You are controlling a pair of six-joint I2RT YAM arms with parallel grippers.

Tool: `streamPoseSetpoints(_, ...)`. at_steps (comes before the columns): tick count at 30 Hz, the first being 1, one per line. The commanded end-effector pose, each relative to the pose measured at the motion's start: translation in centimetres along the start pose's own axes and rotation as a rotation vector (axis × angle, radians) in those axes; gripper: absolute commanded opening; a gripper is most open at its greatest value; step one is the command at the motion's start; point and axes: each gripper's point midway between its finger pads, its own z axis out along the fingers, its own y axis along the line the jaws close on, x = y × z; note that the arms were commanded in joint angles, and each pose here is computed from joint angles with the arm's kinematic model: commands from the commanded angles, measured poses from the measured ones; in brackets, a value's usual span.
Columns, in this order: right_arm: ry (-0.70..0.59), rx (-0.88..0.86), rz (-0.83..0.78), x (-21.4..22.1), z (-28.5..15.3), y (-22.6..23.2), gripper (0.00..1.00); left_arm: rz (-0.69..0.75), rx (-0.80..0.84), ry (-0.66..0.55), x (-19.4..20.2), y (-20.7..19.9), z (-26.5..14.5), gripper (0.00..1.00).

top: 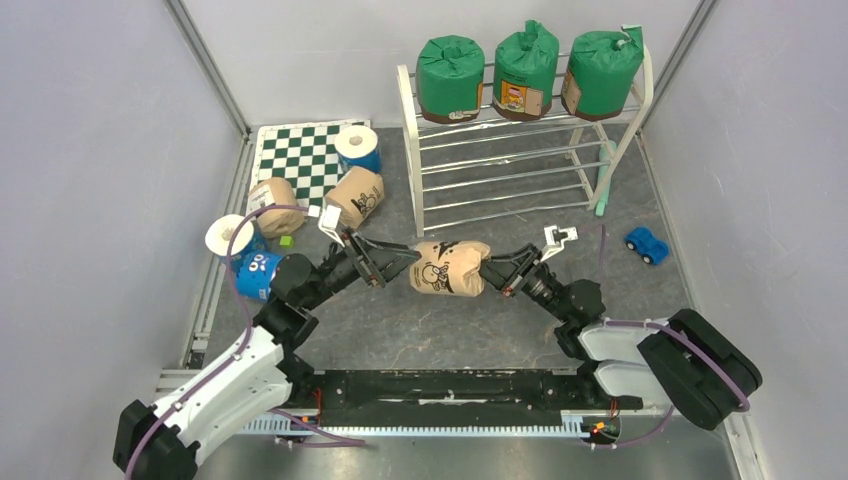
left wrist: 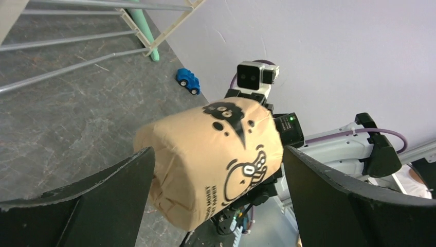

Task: Place and organize the paper towels onto the shelf
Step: Pick up the paper towel from the center of the board.

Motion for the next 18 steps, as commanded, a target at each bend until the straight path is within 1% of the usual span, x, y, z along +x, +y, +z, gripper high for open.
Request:
streamPoseSetpoints(1, -0.326, -0.465, -0.195, -7.9, -1.3, 11.9, 0.0, -0.07, 0.059, 0.014, 0.1, -1.2, 0.1, 1.0)
streamPoseSetpoints(7, -0.358, -0.517, -0.23, -9.1, -1.1, 13.5, 0.0, -0.095, 0.084, 0.066, 0.6, -1.9, 0.4, 1.0)
streamPoseSetpoints(11, -0.362, -0.54, -0.243, -9.5, -0.8, 14.1, 0.0, -0.115, 0.153, 0.092, 0.6, -3.3, 0.7, 0.98)
streamPoseSetpoints(18, -0.367, -0.538, -0.246, -9.6, -0.6, 14.1, 0.0, -0.142, 0.247, 0.056, -0.6, -5.4, 0.7, 0.91)
